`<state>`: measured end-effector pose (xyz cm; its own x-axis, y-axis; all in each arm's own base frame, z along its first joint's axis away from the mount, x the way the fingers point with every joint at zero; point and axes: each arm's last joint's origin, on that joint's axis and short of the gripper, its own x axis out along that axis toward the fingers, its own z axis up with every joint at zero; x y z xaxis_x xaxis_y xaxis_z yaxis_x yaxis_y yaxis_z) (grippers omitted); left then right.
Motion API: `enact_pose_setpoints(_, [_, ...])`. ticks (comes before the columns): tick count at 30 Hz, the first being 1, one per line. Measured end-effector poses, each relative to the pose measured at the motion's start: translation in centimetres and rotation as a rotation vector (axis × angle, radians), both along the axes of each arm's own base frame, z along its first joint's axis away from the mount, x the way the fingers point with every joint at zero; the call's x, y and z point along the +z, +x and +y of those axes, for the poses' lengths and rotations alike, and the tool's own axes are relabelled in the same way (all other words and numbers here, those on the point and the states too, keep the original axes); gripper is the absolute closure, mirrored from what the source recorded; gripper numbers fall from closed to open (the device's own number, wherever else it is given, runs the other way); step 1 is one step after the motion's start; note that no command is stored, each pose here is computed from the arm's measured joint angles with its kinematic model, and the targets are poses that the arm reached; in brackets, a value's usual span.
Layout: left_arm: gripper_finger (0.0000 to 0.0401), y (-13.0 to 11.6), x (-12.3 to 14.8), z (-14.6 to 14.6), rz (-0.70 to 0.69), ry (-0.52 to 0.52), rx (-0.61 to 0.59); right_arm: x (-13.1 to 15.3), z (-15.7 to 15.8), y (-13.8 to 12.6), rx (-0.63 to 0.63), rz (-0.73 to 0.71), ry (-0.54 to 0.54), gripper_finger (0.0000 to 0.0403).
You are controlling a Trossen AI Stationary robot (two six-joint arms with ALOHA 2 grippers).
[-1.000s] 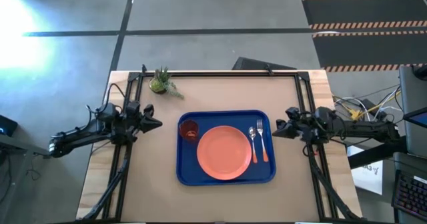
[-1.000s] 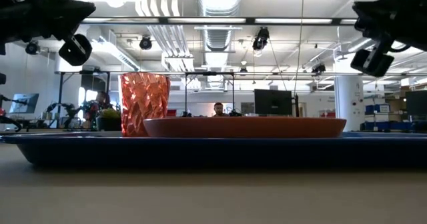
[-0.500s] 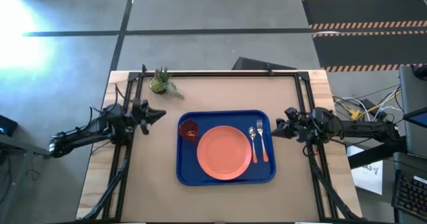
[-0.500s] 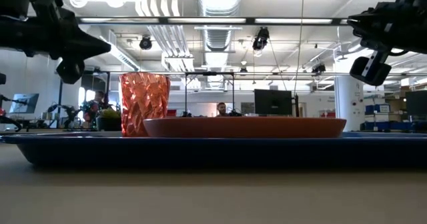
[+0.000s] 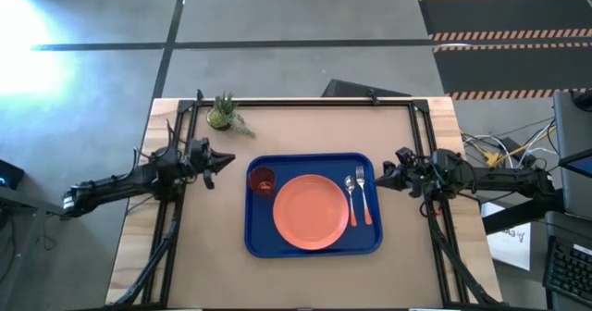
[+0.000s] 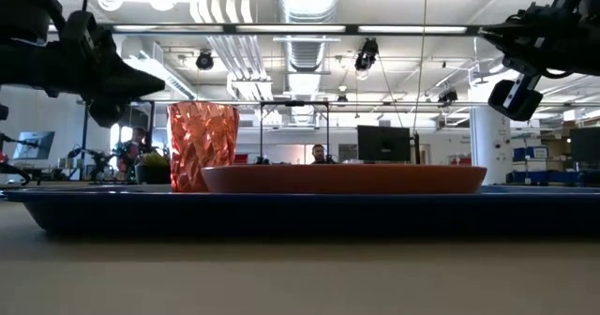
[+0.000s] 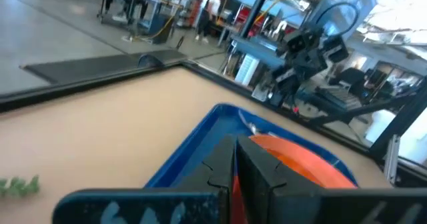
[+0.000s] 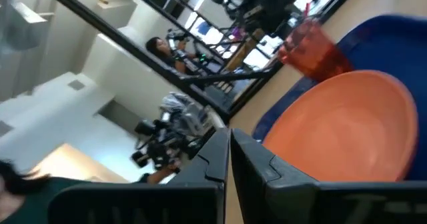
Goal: Pick and place plate/cup/fork/spoon on tray
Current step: Return to Home Position
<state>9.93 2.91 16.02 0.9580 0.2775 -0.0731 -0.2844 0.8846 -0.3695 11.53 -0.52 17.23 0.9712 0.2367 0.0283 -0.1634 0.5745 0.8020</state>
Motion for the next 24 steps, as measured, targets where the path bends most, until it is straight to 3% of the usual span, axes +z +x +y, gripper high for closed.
enact_pose_setpoints(8, [0.0401,0.3,-0.6,0.1,0.061,-0.022,0.001,-0.7,-0.2,0.1,-0.077,0.041,-0.142,0.0394])
enact_pose_setpoints(14, [0.0401,0.4,-0.7,0.1,0.067,-0.025,0.001,-1.3,-0.9,0.1,-0.278,0.097,-0.373,0.0394])
enact_pose_setpoints(24, [0.0401,0.3,-0.7,0.1,0.066,-0.025,0.002,-1.3,-1.4,0.0,-0.447,0.128,-0.684,0.0394])
